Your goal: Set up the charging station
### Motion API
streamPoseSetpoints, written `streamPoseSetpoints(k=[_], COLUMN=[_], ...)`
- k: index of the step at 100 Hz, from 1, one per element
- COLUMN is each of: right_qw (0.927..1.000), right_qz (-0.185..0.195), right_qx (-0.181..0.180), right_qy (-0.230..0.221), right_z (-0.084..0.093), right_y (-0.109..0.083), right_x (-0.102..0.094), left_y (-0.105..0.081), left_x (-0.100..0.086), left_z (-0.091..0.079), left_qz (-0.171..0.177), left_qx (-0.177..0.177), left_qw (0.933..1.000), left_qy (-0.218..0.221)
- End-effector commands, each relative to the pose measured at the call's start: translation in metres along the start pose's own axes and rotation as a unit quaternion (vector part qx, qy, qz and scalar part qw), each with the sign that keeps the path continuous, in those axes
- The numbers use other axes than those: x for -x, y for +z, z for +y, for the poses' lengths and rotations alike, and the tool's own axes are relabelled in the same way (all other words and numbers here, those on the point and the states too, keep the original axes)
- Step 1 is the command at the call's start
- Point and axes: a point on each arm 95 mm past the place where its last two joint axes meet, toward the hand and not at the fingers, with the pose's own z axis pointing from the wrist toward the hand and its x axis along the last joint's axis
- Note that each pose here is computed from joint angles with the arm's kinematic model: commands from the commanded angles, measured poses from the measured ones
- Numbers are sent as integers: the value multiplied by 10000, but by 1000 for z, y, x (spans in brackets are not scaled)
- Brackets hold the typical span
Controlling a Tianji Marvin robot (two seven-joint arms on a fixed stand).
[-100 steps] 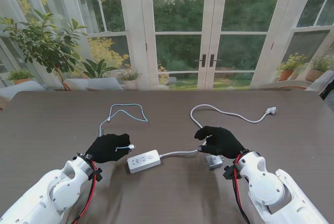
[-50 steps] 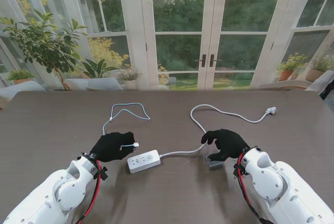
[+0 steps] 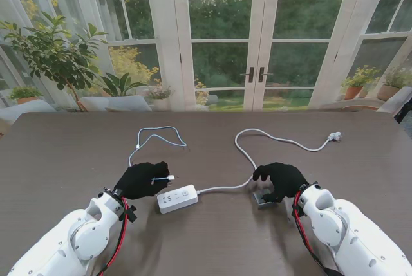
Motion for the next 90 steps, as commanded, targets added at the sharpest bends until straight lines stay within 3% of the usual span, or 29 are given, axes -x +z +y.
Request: streamPoseSetpoints(k=[1, 45, 90], right_qw=[9999, 9973, 9954], right_qz=[69, 162, 42], right_qx=[-131, -411, -641], right_qy=[-76, -584, -706], right_z=[-5, -20, -38], right_y=[2, 7, 6], right_x=[-2, 9, 19], left_y=[3, 3, 4], left_x=[-4, -7, -7], left_z=[2, 0, 0], left_qz=[23, 20, 47], left_qx=[49, 71, 125], left_qw=[10000, 9999, 9999], left_qy=[-44, -85, -83])
